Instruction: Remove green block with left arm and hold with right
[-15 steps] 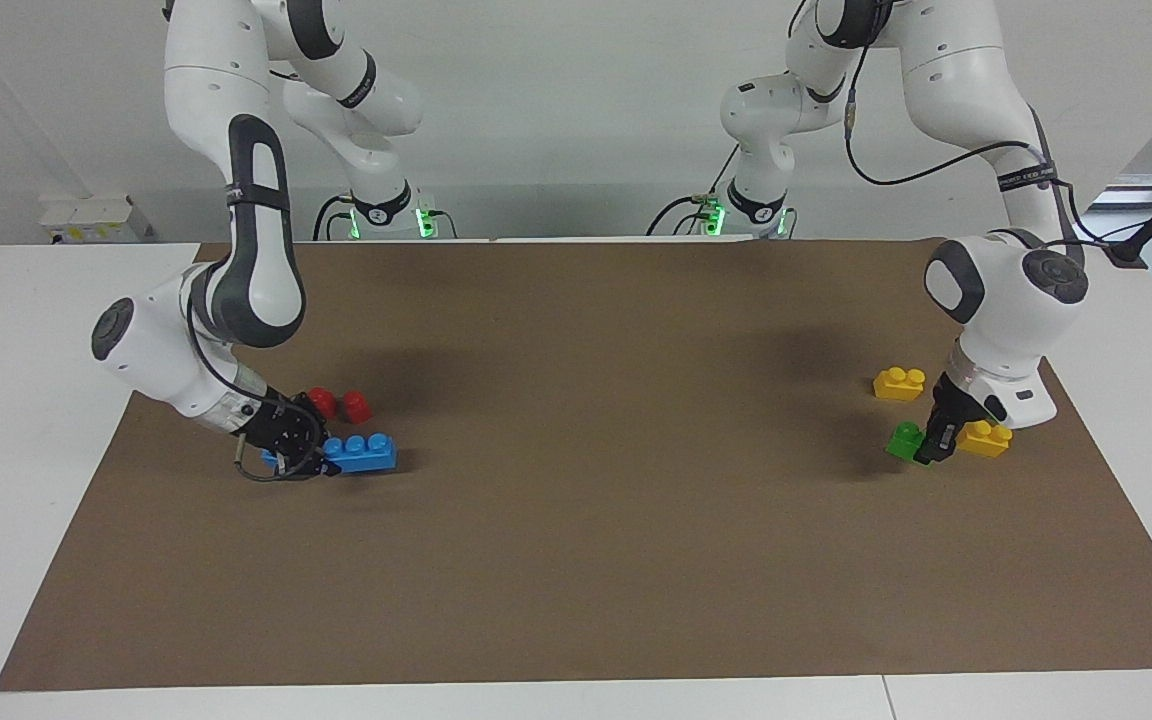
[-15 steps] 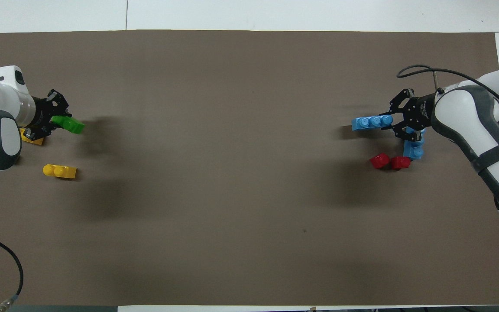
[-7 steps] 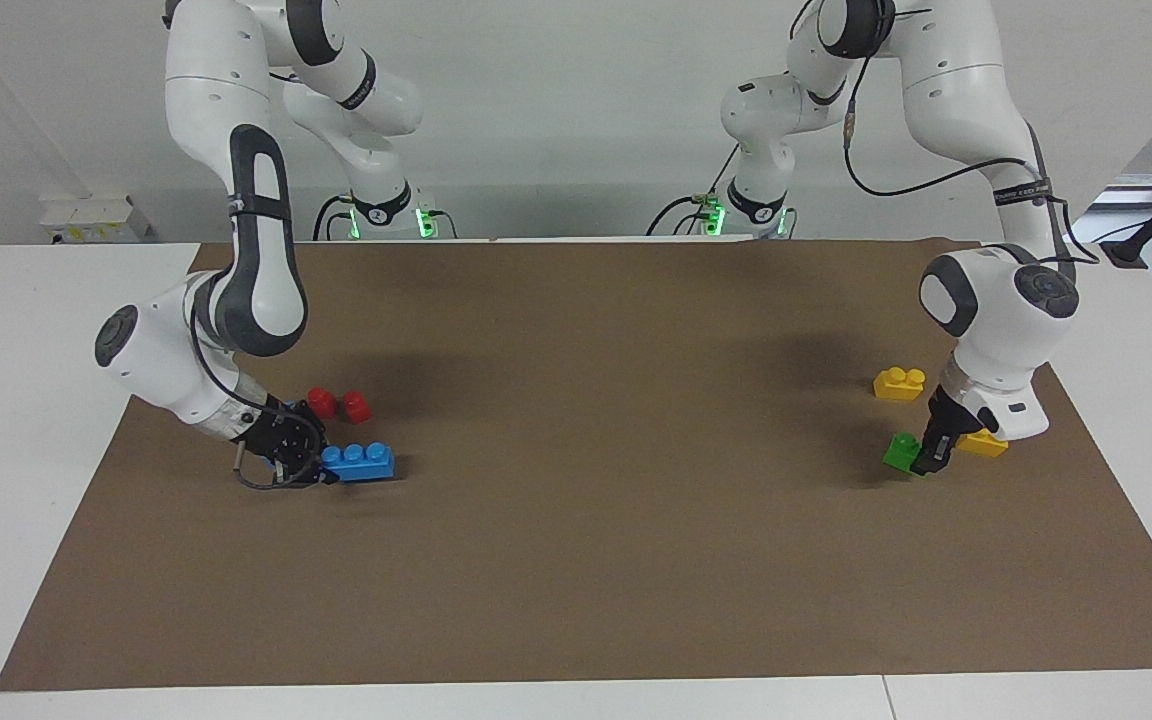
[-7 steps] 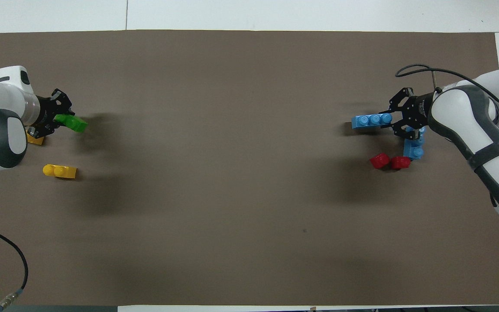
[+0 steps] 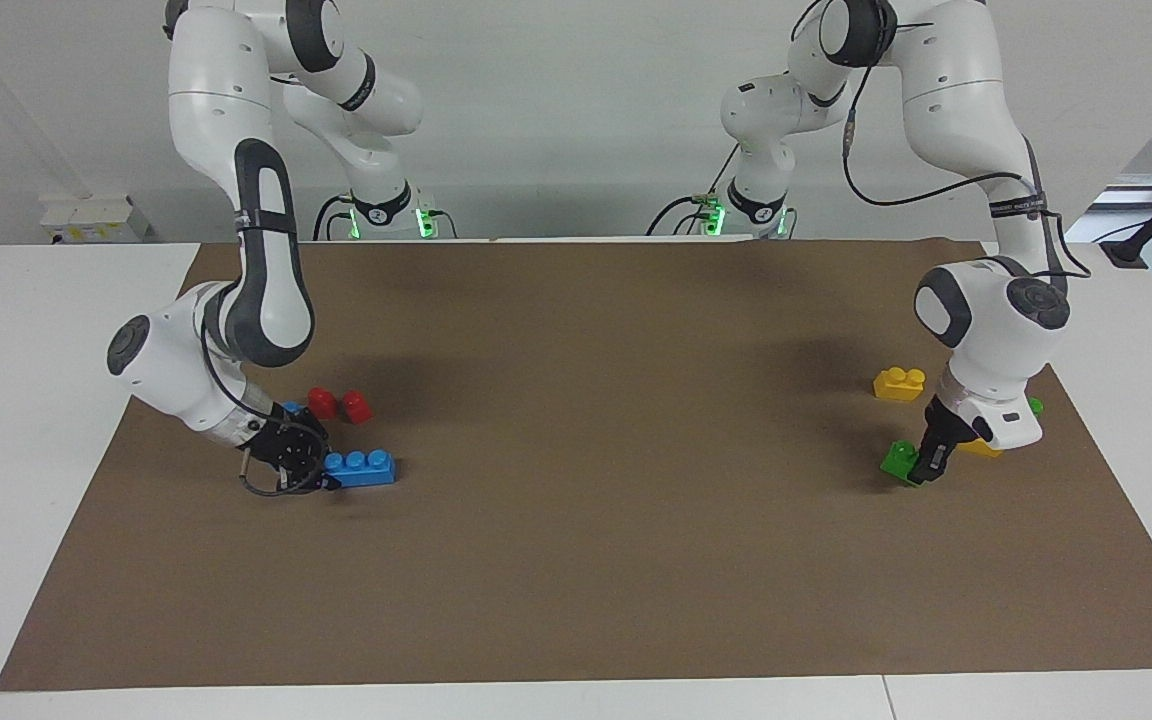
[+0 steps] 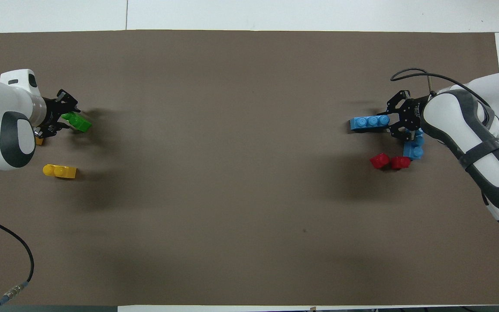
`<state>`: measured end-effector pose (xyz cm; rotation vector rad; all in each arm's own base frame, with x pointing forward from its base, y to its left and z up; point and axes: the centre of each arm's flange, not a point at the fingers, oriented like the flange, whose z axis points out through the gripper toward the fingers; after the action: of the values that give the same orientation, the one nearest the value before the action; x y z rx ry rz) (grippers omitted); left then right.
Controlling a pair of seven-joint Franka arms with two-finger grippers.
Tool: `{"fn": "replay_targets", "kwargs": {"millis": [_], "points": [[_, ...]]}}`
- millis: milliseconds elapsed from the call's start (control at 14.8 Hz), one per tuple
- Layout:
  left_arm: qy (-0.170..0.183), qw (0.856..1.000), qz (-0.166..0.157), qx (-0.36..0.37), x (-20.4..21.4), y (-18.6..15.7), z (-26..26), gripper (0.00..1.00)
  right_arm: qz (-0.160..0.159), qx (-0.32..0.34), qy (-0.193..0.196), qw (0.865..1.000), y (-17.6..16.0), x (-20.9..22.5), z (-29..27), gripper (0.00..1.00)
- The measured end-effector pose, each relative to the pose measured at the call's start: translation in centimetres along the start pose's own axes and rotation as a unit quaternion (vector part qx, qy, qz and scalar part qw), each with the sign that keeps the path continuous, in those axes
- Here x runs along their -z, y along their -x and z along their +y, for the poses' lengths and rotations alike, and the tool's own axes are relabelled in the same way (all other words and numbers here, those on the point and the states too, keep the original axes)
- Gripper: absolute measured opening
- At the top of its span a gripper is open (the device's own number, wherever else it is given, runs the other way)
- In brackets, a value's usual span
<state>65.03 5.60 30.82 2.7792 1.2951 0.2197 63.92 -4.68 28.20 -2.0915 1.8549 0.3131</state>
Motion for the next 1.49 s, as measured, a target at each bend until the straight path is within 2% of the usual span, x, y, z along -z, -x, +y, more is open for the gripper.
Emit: {"fn": "replay_targets", "kwargs": {"millis": [68,203,270,405,473,810,1080,1283,1485], "points": [[0.0,1.0,0.0,-0.001,0.0,-0.1,-0.1,0.76,0.0,0.0,0.0,1.0,0.0,0.0,0.0,0.46],[0.001,1.0,0.001,-0.001,0.1,-0.2,0.0,0.97,-0.001,0.0,0.0,1.0,0.0,0.2,0.0,0.65],[0.002,1.0,0.002,-0.001,0.2,-0.3,0.0,1.0,-0.002,0.001,0.001,1.0,0.2,0.4,-0.1,0.75],[0.006,1.0,0.007,-0.002,0.8,-0.5,0.3,1.0,-0.007,0.006,0.002,1.0,0.8,1.7,-0.2,0.97],[0.009,1.0,0.01,-0.002,1.4,-0.6,0.4,1.0,-0.009,0.008,0.002,1.0,1.4,2.6,-0.2,1.0],[0.008,1.0,0.011,-0.008,6.0,-0.4,0.8,1.0,-0.009,0.034,-0.008,0.999,4.3,8.1,-0.1,1.0],[0.003,1.0,0.005,-0.022,9.9,0.9,1.7,1.0,0.035,0.126,0.019,0.991,7.2,12.6,0.8,1.0],[-0.005,0.999,-0.002,-0.046,12.7,2.1,2.3,1.0,0.059,0.232,0.049,0.97,8.7,16.1,1.7,1.0],[-0.013,0.995,-0.008,-0.099,15.6,3.3,2.4,1.0,0.091,0.338,0.087,0.933,10.4,19.8,2.5,1.0]]}}
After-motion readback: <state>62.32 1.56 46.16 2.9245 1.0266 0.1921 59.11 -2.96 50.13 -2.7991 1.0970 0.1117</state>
